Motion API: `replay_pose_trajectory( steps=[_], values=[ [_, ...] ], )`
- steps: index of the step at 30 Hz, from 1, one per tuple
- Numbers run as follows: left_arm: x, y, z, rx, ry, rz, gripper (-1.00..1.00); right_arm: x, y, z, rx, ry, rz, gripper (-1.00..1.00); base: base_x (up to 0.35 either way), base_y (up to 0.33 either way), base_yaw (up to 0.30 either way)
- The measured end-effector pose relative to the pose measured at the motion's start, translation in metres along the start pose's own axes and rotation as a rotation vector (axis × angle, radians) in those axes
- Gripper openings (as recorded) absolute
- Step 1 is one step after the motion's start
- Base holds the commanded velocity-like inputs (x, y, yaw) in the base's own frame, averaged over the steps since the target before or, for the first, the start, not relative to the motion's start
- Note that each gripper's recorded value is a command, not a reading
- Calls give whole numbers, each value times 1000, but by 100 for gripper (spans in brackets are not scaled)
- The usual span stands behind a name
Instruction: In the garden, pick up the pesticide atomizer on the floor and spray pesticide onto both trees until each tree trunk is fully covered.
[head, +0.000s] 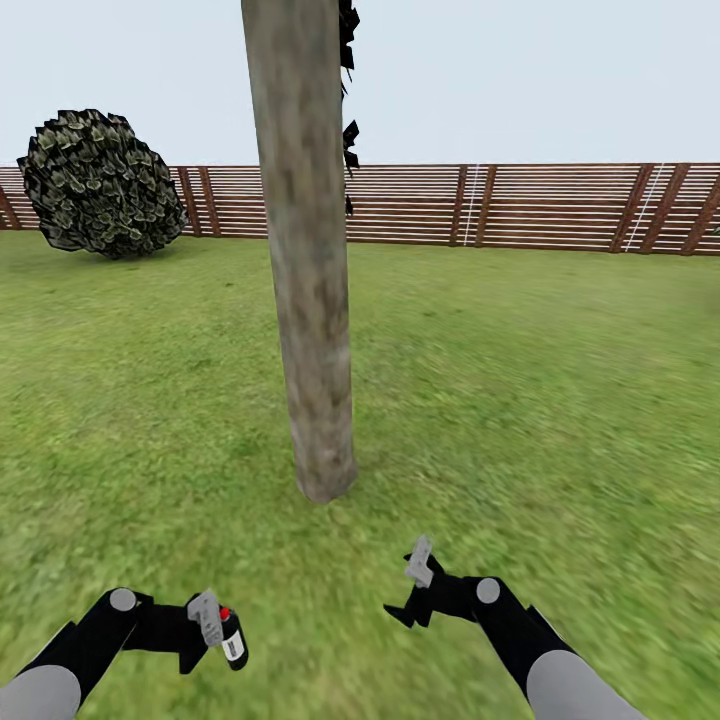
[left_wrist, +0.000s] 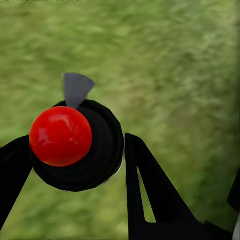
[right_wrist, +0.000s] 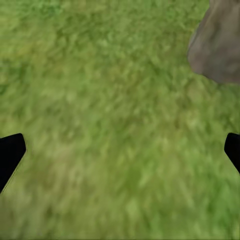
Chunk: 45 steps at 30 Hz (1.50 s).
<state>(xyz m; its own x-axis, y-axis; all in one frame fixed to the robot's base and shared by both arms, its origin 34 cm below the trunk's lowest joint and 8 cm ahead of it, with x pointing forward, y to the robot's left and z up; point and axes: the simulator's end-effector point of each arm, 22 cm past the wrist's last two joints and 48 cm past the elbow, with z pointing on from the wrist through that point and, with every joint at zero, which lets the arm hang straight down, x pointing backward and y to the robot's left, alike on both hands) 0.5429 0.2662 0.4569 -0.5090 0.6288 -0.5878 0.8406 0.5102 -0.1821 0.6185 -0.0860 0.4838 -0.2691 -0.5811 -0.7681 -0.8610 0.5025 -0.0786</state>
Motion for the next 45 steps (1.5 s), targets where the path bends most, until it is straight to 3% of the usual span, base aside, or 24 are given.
replay_pose_trajectory(
  steps=[7,8,16,28,38,45],
  values=[
    [-6,-13,13,31,17,28,-100,-15,19,10,-46,-22,-2,100,0,0,0],
    [-7,-14,15,34,21,34,-100,-16,21,11,-51,-22,-6,-100,0,0,0],
    [-23,-29,31,65,8,54,-100,-31,48,23,-117,-20,-78,-100,0,0,0],
    [-41,-58,57,122,25,109,-100,-65,85,39,-191,-70,-86,-100,0,0,0],
    [-56,-69,69,136,20,140,-100,-66,89,38,-211,-72,-90,-100,0,0,0],
    [-68,-62,68,128,25,170,-100,-66,92,37,-225,-71,-91,-100,0,0,0]
  ],
)
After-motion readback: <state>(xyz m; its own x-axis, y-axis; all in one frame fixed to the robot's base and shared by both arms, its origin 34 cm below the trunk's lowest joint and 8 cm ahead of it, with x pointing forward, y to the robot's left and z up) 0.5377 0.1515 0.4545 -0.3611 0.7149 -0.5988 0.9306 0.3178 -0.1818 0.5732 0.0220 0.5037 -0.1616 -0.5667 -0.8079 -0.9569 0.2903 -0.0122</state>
